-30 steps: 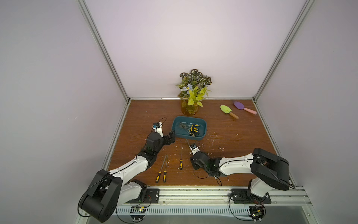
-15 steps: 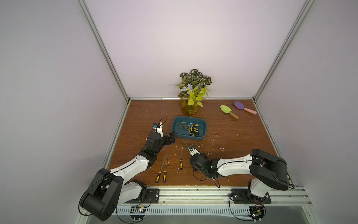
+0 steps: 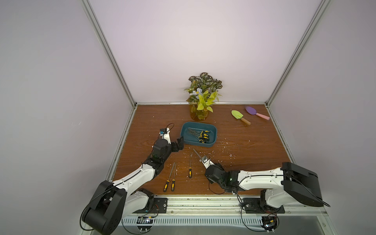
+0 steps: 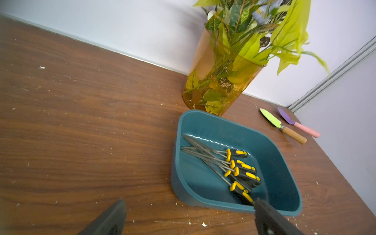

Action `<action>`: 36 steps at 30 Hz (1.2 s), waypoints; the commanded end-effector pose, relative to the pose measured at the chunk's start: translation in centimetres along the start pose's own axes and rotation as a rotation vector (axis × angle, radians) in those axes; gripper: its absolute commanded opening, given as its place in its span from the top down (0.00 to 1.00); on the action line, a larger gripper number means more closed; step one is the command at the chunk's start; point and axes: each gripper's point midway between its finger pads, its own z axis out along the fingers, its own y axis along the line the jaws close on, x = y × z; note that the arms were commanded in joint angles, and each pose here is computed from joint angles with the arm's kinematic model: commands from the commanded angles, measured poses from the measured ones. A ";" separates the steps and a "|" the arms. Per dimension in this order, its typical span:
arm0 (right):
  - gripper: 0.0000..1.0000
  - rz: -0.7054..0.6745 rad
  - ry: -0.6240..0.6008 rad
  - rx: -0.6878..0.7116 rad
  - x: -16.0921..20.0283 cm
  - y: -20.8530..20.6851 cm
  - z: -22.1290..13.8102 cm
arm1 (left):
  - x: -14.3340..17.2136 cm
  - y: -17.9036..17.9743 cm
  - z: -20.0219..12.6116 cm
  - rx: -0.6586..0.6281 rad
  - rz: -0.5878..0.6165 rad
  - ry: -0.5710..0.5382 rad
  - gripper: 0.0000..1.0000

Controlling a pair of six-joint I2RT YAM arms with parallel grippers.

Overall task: Put the file tool into the storage box
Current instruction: Pick up the file tool from the center of the board, then place the file tool in the storage box.

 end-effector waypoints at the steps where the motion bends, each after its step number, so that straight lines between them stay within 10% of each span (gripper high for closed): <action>1: 0.93 -0.091 -0.089 -0.041 -4.0 -0.3 -1.2 | -2.1 -0.3 -0.7 -0.002 0.003 -0.059 0.00; 17: 0.93 -0.326 -0.286 -0.174 -14.6 -6.8 2.7 | -1.6 -0.7 -0.6 0.030 -0.018 -0.046 0.00; 36: 0.92 -0.409 -0.156 -0.248 -12.1 -9.7 11.5 | -1.0 -0.8 -0.1 0.038 -0.027 -0.027 0.00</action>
